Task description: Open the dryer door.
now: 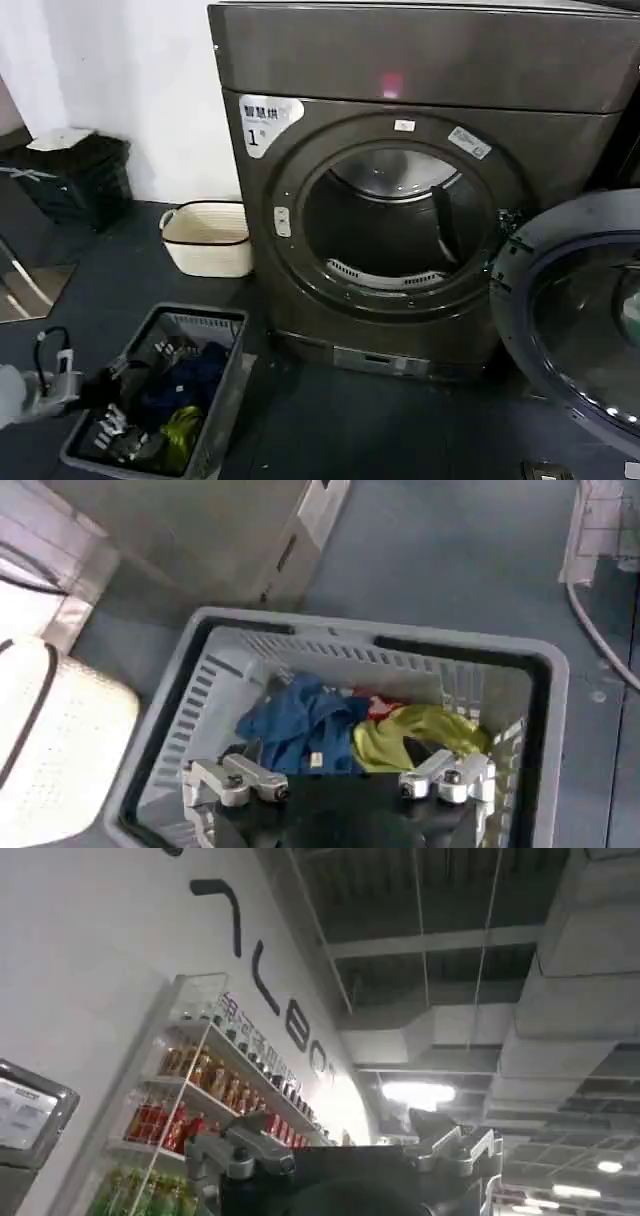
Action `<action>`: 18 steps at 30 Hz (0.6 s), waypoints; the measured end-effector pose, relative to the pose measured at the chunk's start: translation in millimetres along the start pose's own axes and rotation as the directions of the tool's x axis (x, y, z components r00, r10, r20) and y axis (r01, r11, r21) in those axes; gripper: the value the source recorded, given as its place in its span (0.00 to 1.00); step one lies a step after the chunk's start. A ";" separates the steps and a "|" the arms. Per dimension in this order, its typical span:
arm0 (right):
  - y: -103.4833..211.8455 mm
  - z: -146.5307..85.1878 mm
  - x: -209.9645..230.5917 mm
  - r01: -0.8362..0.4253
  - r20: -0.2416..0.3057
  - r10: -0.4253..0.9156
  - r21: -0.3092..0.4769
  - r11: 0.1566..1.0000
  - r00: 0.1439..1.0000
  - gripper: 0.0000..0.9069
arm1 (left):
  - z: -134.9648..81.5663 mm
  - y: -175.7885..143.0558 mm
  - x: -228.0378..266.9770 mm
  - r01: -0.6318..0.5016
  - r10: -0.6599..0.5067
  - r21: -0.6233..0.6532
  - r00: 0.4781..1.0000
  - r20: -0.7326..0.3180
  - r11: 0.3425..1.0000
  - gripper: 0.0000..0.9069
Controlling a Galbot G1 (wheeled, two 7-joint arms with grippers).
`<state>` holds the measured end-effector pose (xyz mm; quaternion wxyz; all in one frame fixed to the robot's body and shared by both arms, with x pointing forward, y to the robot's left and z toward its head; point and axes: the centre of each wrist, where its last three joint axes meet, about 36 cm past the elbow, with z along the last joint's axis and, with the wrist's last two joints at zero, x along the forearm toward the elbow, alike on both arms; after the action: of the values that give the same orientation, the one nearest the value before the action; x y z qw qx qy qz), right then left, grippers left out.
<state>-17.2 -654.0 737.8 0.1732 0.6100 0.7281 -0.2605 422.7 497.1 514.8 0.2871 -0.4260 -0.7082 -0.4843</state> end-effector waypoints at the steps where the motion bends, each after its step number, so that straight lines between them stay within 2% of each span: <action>1: -0.7 -0.1 0.4 -0.001 0.000 0.001 0.001 1.000 1.000 1.00 | 0.5 -0.2 0.4 -0.004 0.004 -0.002 1.000 -0.003 1.000 1.00; 18: -12.6 -7.8 4.2 -0.008 0.004 0.008 0.015 1.000 1.000 1.00 | 5.8 5.4 5.2 -0.013 0.013 -0.001 1.000 -0.012 1.000 1.00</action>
<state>-29.9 -647.6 743.8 0.1709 0.6137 0.7233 -0.2664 425.0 505.1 519.3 0.2941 -0.4277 -0.7035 -0.4854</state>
